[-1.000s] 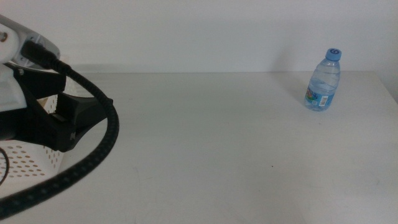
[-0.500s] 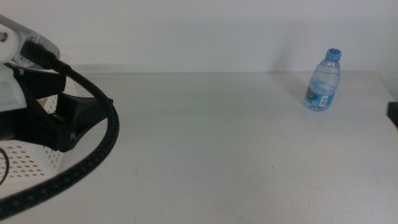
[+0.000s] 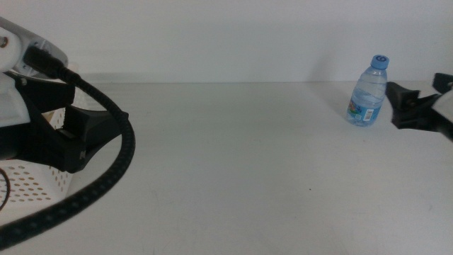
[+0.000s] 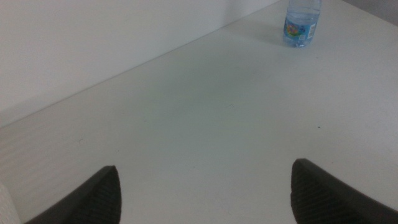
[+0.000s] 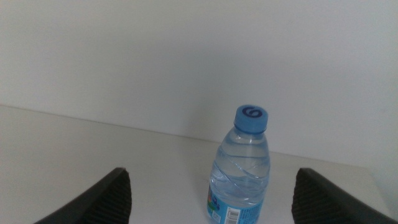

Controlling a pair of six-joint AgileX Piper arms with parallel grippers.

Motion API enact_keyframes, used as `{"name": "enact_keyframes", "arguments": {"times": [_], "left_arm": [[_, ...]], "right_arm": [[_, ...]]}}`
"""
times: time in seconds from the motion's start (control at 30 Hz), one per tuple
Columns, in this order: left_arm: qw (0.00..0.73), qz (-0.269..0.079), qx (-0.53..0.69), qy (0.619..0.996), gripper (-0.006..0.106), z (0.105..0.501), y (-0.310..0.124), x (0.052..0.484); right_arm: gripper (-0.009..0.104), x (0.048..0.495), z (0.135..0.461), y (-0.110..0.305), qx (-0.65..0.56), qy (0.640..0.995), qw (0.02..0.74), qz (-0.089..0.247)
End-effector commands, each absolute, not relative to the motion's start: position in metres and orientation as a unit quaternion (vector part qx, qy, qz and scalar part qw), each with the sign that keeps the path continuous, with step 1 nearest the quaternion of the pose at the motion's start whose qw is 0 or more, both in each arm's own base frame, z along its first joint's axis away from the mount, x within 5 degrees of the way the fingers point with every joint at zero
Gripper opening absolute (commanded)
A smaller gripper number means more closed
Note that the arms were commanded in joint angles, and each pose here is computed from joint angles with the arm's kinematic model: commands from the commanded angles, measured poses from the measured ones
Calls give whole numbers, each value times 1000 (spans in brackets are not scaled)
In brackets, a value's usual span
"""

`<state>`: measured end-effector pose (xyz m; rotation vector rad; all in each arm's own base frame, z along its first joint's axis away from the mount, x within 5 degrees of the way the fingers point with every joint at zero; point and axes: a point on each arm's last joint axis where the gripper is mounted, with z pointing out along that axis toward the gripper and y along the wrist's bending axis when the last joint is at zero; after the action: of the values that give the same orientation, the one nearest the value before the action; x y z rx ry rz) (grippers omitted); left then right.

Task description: Use arms to grab the bottles and put them into the dustbin to the left of the table.

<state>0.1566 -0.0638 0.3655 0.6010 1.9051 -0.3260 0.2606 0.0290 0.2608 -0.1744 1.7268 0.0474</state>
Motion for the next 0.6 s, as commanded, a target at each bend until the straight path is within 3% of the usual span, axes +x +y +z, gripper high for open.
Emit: {"name": "enact_keyframes", "arguments": {"times": [0.0, 0.2, 0.57], "left_arm": [[567, -143, 232, 778, 90, 381, -63, 156], [567, -143, 232, 778, 90, 381, -63, 156], [567, -143, 232, 778, 90, 381, -63, 156]], "right_arm": [[68, 278, 273, 29, -66, 707, 704, 20], [68, 324, 256, 26, -59, 722, 689, -11], [68, 390, 232, 26, -44, 732, 680, -13]]}}
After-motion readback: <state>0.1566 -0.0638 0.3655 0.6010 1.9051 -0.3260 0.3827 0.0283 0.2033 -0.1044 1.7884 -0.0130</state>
